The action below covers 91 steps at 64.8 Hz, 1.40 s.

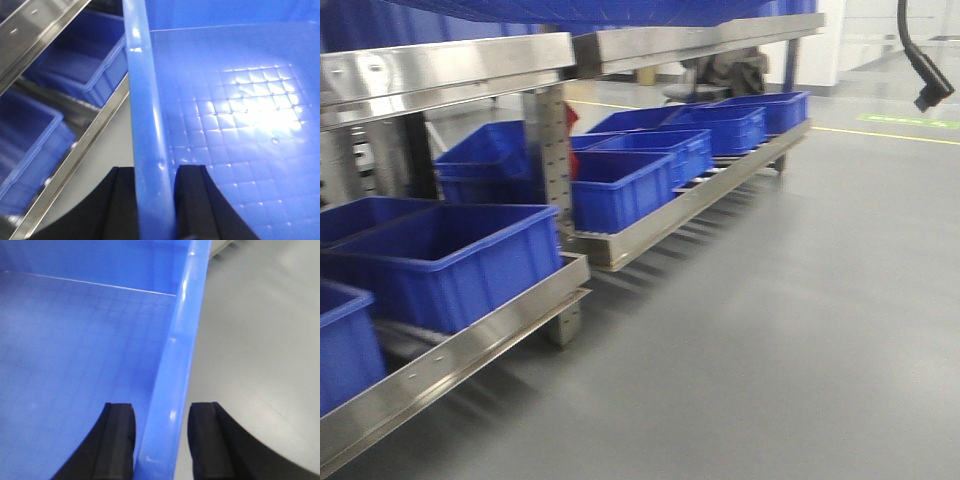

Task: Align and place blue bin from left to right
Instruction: 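Drive across the floor past the office chair carrying the bin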

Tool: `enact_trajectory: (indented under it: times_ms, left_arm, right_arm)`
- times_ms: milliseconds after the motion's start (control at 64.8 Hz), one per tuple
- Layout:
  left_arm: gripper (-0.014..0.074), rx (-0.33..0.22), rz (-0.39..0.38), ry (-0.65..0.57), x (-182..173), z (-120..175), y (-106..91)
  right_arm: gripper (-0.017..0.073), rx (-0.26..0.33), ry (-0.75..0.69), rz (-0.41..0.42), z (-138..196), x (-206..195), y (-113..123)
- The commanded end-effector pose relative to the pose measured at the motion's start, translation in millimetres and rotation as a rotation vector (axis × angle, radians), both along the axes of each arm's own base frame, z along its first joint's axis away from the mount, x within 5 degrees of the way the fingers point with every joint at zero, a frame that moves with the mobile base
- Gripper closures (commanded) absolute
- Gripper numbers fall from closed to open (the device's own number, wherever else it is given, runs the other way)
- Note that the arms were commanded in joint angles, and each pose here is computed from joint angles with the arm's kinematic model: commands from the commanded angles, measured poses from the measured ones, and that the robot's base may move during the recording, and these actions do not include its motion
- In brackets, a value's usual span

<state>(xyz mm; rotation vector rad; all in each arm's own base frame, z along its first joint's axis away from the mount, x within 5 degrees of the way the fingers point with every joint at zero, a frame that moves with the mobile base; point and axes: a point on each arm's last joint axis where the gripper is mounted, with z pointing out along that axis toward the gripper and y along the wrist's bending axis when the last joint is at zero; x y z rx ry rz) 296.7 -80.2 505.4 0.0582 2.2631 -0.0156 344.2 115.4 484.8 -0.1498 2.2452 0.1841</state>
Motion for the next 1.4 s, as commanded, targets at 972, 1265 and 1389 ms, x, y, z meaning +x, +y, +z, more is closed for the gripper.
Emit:
enact_trajectory:
  times_ms: [972, 1265, 1389]
  left_arm:
    - [0.0603, -0.076, -0.072, -0.128, -10.9, 21.4, -7.1]
    - [0.0603, -0.076, -0.072, -0.128, -10.9, 21.4, -7.1]
    - [0.0603, -0.076, -0.072, -0.128, -10.9, 21.4, -7.1]
  right_arm:
    - [0.0638, 0.048, -0.115, -0.006, 13.9, 0.8, 1.9]
    - [0.0638, 0.048, -0.115, -0.006, 13.9, 0.8, 1.9]
    - [0.0638, 0.048, -0.115, -0.006, 13.9, 0.8, 1.9]
